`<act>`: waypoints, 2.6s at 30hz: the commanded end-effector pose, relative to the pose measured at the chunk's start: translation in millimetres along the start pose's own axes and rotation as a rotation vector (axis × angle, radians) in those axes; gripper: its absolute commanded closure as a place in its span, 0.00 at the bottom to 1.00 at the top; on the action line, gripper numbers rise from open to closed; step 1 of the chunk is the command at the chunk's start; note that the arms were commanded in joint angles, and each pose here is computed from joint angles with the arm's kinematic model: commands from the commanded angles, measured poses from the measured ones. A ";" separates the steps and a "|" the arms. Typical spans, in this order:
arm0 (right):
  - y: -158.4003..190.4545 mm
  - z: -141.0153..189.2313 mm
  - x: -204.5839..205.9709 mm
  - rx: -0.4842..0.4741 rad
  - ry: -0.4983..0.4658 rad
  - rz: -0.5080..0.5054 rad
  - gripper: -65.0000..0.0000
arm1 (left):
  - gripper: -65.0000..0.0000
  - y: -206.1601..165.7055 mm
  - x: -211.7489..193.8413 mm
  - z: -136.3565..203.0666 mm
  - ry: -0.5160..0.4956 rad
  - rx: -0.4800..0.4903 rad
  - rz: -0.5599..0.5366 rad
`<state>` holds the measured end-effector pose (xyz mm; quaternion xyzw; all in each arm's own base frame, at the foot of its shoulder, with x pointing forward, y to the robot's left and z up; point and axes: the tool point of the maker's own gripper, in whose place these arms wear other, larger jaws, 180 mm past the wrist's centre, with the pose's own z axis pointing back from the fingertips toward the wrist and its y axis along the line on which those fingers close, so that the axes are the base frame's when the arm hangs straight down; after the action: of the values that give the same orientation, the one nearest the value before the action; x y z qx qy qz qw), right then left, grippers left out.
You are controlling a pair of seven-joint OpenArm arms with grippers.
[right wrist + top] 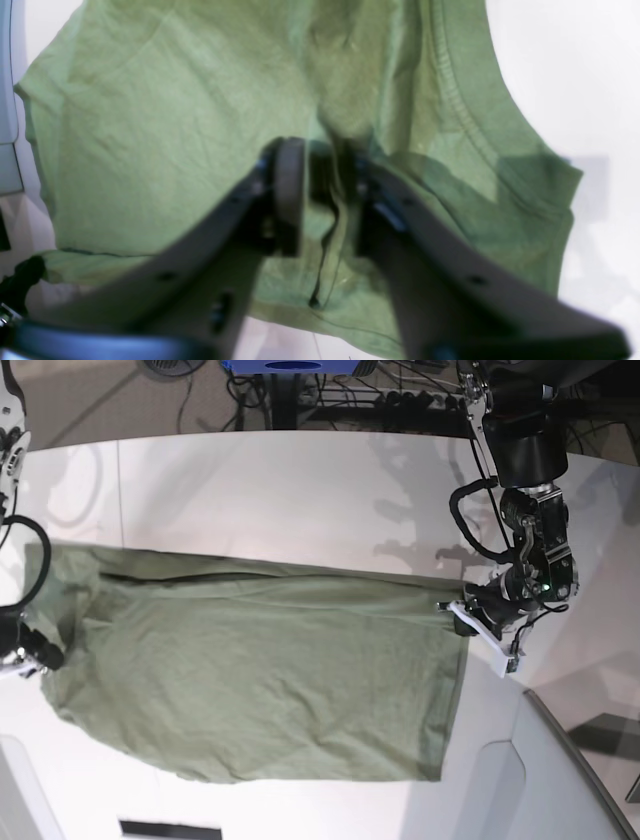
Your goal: Layout the t-shirt on the table in an organized manner, then fold the t-shirt properly
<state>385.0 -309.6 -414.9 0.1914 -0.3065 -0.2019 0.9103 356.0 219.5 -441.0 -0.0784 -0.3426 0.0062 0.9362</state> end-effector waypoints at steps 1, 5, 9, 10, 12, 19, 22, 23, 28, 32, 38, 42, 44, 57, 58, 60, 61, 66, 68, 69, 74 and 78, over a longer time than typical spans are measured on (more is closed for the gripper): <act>5.9 10.7 31.8 0.015 -0.080 0.015 0.60 | 1.00 3.3 19.9 4.2 -0.054 0.003 -0.008; 11.8 17.2 44.1 0.023 -0.120 0.035 0.38 | 0.82 4.6 23.8 5.6 -0.064 0.007 -0.009; 25.9 35.9 58.0 0.030 -0.190 0.134 0.40 | 0.32 26.2 32.2 15.2 -0.109 0.044 0.061; 31.1 42.5 61.5 0.031 -0.212 0.167 0.40 | 0.19 32.8 41.8 19.7 -0.137 0.058 0.076; 38.2 52.9 60.3 0.030 -0.238 0.224 0.40 | 0.00 43.7 52.8 28.8 -0.179 0.081 0.099; 35.8 85.2 30.1 0.024 -0.333 0.208 0.40 | 0.00 61.0 65.7 62.7 -0.297 0.087 0.146; 21.1 95.0 1.2 -0.001 -0.340 0.153 0.40 | 0.00 55.1 32.9 66.8 -0.257 0.037 0.163; 14.4 98.0 -10.5 -0.011 -0.344 0.117 0.40 | 0.00 54.8 18.2 67.0 -0.232 0.023 0.175; -21.9 108.5 -54.9 -0.068 -0.374 -0.095 0.39 | 0.00 57.8 -33.0 76.9 -0.169 -0.009 0.254; -27.7 100.4 -85.2 -0.077 -0.275 -0.129 0.39 | 0.00 47.4 -53.7 84.3 -0.138 -0.050 0.214; -3.4 79.5 -50.7 -0.062 -0.171 0.110 0.39 | 0.00 44.1 -43.7 90.6 -0.151 -0.042 0.138; -9.1 49.2 -40.9 -0.095 -0.036 0.186 0.39 | 0.00 40.9 -48.8 79.7 -0.077 0.003 0.016; -6.6 40.1 -43.1 -0.087 0.030 0.188 0.39 | 0.00 40.9 -51.5 78.1 -0.060 0.013 -0.007; 76.7 13.9 -109.0 0.111 0.164 0.056 0.39 | 0.00 44.8 -45.2 78.9 -0.074 0.023 -0.005; 73.3 14.3 -114.8 0.098 0.168 0.016 0.39 | 0.00 45.0 -46.9 79.0 -0.070 0.024 -0.006; 68.6 24.0 -109.7 0.073 0.109 -0.041 0.39 | 0.00 46.1 -50.5 79.0 -0.061 0.026 -0.004; 67.8 30.4 -107.8 0.062 0.079 -0.051 0.39 | 0.00 46.7 -51.6 79.2 -0.059 0.027 -0.004; 65.5 44.8 -103.7 0.025 0.035 -0.082 0.39 | 0.00 46.4 -51.9 78.9 -0.058 0.027 -0.004; 62.0 40.7 -110.5 0.022 0.056 -0.105 0.39 | 0.00 45.6 -49.7 78.4 -0.063 0.025 -0.003; 60.2 37.8 -114.2 0.022 0.070 -0.116 0.39 | 0.00 44.7 -49.7 78.2 -0.065 0.022 0.000; 49.7 24.1 -119.9 0.013 0.077 -0.166 0.39 | 0.00 44.6 -49.5 78.2 -0.066 0.021 0.001; 47.1 15.9 -121.3 0.014 0.082 -0.193 0.39 | 0.00 46.9 -51.7 79.2 -0.058 0.028 -0.005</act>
<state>285.0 -207.5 -452.1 0.2335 -0.2258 -0.2840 0.9021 260.5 267.5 -432.3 -0.0694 -0.3511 0.0146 0.9337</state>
